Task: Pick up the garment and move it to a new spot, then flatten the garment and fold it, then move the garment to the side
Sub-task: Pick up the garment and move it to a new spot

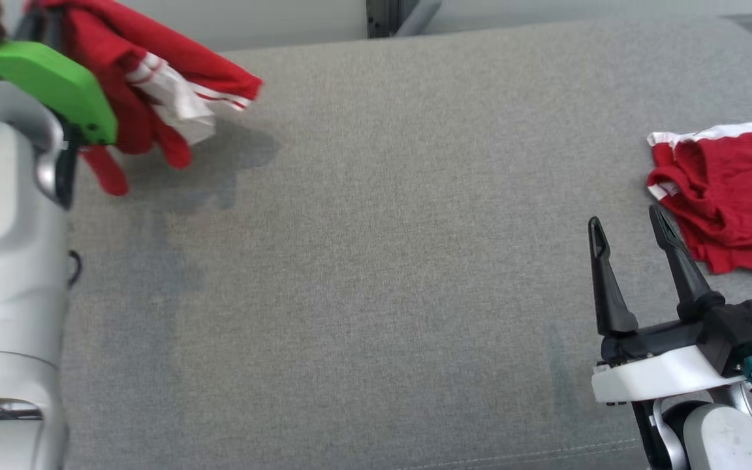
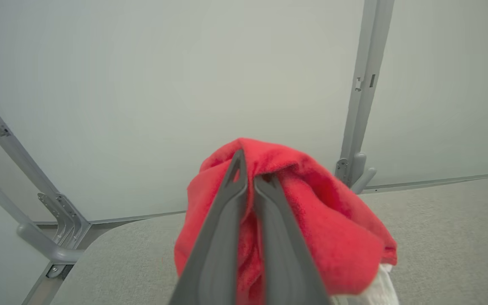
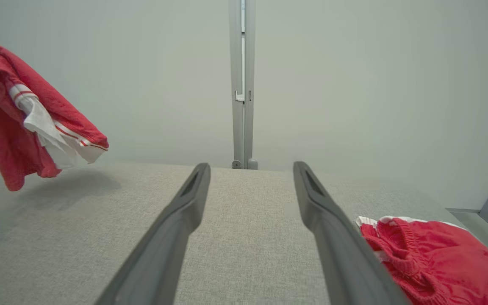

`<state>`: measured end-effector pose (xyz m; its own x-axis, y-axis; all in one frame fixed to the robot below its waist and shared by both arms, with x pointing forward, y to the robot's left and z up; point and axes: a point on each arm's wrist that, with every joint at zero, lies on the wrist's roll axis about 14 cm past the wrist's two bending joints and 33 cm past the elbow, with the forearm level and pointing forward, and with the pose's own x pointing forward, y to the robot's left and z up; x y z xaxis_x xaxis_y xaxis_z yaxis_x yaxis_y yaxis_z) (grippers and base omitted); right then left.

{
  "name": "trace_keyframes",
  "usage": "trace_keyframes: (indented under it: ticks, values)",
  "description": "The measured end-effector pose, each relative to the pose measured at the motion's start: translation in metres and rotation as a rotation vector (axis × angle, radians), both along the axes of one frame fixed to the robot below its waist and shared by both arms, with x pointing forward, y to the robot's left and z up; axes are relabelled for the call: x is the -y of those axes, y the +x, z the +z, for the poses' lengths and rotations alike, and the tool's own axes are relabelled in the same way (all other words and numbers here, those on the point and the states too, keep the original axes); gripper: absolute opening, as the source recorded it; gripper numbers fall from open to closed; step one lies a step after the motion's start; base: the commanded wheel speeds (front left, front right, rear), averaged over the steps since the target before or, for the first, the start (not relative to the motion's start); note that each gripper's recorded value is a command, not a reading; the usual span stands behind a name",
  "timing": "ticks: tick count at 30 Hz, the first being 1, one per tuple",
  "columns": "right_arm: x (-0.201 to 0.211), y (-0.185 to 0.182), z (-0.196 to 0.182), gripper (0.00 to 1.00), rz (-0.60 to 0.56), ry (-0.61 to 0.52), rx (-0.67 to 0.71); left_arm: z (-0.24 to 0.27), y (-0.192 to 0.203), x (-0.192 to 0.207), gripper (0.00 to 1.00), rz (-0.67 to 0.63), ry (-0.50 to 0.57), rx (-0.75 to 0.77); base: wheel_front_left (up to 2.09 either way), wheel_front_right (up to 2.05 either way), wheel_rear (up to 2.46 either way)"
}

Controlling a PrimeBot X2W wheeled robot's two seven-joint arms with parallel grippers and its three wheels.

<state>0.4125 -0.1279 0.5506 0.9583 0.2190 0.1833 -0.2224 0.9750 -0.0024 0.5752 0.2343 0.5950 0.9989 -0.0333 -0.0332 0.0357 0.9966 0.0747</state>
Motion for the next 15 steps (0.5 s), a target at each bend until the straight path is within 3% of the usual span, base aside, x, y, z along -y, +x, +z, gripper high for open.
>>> trace_keyframes:
  ticks: [7,11,15]
  values:
    - [0.015,-0.036,0.024,1.00,-0.039,0.032,0.059,0.037,-0.043,0.128,0.00,-0.289,-0.111,0.081,0.00,0.00,0.00]
    - [0.025,-0.051,0.036,1.00,-0.068,0.044,0.096,0.044,-0.067,0.169,0.00,-0.396,-0.148,0.105,0.00,0.00,0.00]
    - [0.037,-0.061,0.041,1.00,-0.104,0.052,0.113,0.017,-0.084,0.201,0.00,-0.466,-0.196,0.056,0.00,0.00,0.00]
